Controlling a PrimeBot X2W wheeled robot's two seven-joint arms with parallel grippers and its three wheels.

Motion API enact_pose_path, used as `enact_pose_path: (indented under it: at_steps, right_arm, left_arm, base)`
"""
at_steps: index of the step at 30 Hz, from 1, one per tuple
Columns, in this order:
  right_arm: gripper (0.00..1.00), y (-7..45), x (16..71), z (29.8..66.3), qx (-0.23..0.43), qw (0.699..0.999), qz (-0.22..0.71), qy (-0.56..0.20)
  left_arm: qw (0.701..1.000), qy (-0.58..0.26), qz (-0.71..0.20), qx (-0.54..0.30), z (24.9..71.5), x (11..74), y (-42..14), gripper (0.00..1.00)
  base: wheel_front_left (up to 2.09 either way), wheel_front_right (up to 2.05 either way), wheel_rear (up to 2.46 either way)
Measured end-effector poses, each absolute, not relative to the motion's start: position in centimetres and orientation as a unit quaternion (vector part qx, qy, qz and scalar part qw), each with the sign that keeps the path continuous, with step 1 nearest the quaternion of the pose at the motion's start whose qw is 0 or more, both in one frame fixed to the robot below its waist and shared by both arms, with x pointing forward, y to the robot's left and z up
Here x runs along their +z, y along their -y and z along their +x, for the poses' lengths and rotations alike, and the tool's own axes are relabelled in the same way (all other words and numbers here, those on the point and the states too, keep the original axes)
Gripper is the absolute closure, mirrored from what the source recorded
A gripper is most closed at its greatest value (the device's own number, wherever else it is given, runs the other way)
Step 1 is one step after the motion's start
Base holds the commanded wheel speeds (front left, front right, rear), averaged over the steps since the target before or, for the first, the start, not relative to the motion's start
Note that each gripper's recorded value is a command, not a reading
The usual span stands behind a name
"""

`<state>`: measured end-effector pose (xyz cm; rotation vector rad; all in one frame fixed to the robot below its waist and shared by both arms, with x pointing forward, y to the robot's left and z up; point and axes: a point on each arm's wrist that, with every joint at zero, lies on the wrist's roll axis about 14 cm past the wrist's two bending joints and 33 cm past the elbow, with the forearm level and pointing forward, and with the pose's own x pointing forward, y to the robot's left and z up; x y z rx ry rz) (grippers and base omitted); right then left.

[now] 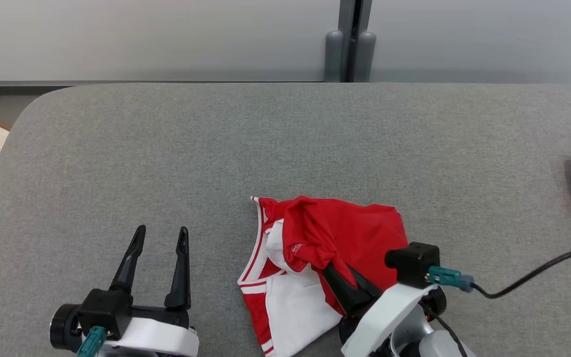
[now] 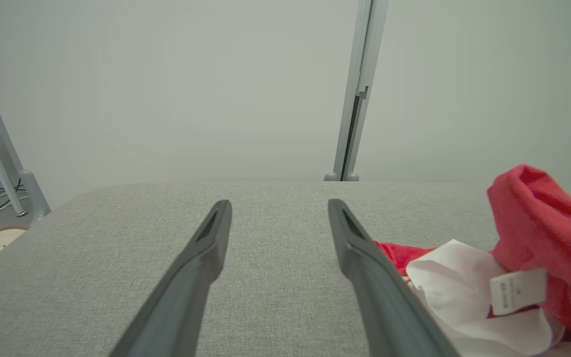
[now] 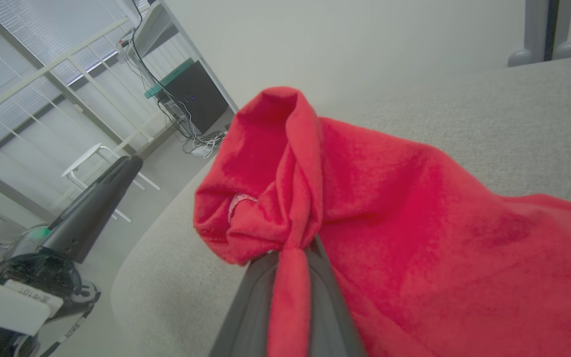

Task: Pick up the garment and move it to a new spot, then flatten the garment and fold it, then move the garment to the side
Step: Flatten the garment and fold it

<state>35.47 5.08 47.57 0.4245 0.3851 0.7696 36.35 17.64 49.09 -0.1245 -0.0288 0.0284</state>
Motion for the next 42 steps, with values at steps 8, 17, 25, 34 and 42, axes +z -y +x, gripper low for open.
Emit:
enact_pose_path:
  at_steps: [8, 17, 25, 34, 42]
  right_arm:
    - [1.00, -6.7, 44.5, 36.1, 0.376, 0.877, 0.210, -0.211]
    - [0.00, -9.6, 46.2, 36.0, 0.421, 0.860, 0.228, -0.176]
    - [0.00, -9.0, 50.3, 38.8, 0.414, 0.873, 0.245, -0.077]
    - [0.00, 2.8, 52.7, 44.4, 0.283, 0.946, 0.154, 0.032]
    - [0.00, 12.9, 51.2, 43.0, 0.163, 0.983, 0.081, 0.035]
  left_arm:
    - [0.998, 0.004, -0.062, 0.028, 36.4, 48.4, -18.5, 0.00]
    - [0.998, -0.003, -0.063, 0.028, 37.1, 47.8, -18.3, 0.00]
    - [0.998, -0.002, -0.063, 0.021, 37.9, 47.8, -18.0, 0.00]
    - [0.998, 0.008, -0.059, 0.015, 38.3, 48.4, -17.8, 0.00]
    - [0.998, 0.025, -0.047, 0.013, 38.5, 49.5, -18.2, 0.00]
  base:
    - [0.00, 0.00, 0.00]
    - [0.00, 0.00, 0.00]
    - [0.00, 0.00, 0.00]
    - [0.00, 0.00, 0.00]
    - [0.00, 0.00, 0.00]
